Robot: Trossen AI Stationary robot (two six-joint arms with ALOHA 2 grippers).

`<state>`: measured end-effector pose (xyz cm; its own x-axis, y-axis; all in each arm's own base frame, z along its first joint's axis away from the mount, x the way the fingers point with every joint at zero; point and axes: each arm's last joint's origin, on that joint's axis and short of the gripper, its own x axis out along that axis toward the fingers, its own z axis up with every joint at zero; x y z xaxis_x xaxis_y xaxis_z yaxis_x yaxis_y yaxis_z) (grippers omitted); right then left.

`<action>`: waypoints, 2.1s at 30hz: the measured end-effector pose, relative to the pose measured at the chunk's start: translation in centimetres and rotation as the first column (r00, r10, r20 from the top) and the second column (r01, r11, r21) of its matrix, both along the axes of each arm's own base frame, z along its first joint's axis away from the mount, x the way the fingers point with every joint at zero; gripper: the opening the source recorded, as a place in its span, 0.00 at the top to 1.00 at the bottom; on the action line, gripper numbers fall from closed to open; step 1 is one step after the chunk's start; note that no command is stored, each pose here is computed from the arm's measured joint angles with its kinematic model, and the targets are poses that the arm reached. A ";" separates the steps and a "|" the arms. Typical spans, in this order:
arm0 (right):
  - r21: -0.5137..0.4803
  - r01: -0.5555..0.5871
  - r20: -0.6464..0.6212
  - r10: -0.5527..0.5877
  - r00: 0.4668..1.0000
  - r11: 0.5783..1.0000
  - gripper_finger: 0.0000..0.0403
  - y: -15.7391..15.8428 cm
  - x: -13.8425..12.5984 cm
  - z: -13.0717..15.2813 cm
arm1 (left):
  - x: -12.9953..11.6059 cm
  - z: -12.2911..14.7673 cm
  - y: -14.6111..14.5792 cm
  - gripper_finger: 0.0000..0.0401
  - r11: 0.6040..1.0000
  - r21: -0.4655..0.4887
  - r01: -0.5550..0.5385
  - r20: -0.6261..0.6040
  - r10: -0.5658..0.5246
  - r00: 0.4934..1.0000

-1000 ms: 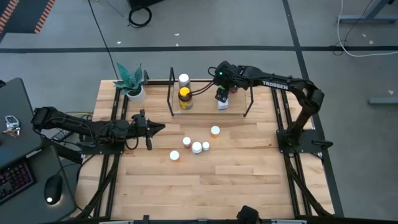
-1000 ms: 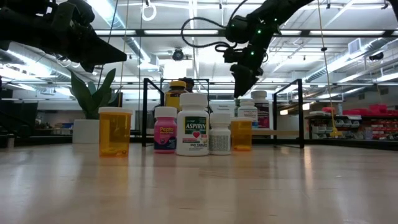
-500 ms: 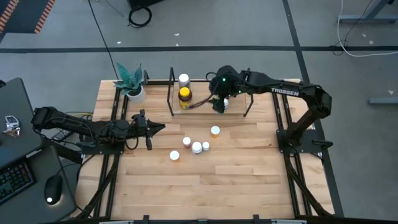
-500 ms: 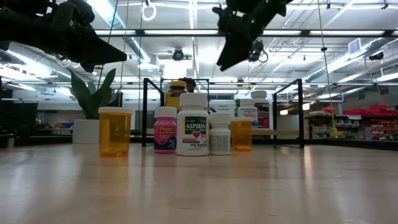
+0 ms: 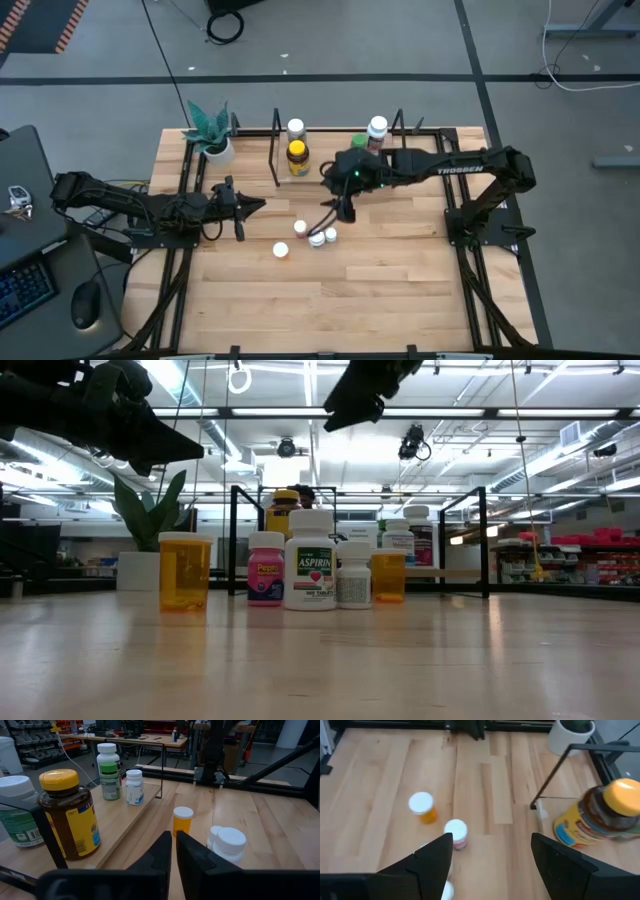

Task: Pick and place medicine bottles onto shelf by color
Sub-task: Put the small white and green medicine bottle on the shelf

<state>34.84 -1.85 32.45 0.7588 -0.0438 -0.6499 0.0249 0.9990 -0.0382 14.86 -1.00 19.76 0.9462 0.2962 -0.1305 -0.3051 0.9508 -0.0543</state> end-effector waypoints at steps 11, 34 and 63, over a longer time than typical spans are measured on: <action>-0.106 0.042 -0.156 -0.058 0.986 0.993 0.31 2.1 0.0 -2.1 | 0.0 0.0 0.0 0.90 1.000 0.000 0.000 0.001 0.000 1.000; 0.003 -0.116 -0.144 0.116 0.983 0.993 0.28 5.2 2.6 -5.0 | 0.0 0.0 0.0 0.92 1.000 -0.001 0.000 0.003 0.000 1.000; 0.053 -0.216 -0.142 0.221 0.965 0.975 0.16 5.7 4.8 -8.1 | 0.0 0.0 0.0 0.90 1.000 0.000 0.000 0.000 0.000 1.000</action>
<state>39.66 3.84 24.38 0.6441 0.1382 -0.7523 -0.1971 0.9803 0.0114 14.86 -1.00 19.76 0.9463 0.2961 -0.1302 -0.3050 0.9508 -0.0544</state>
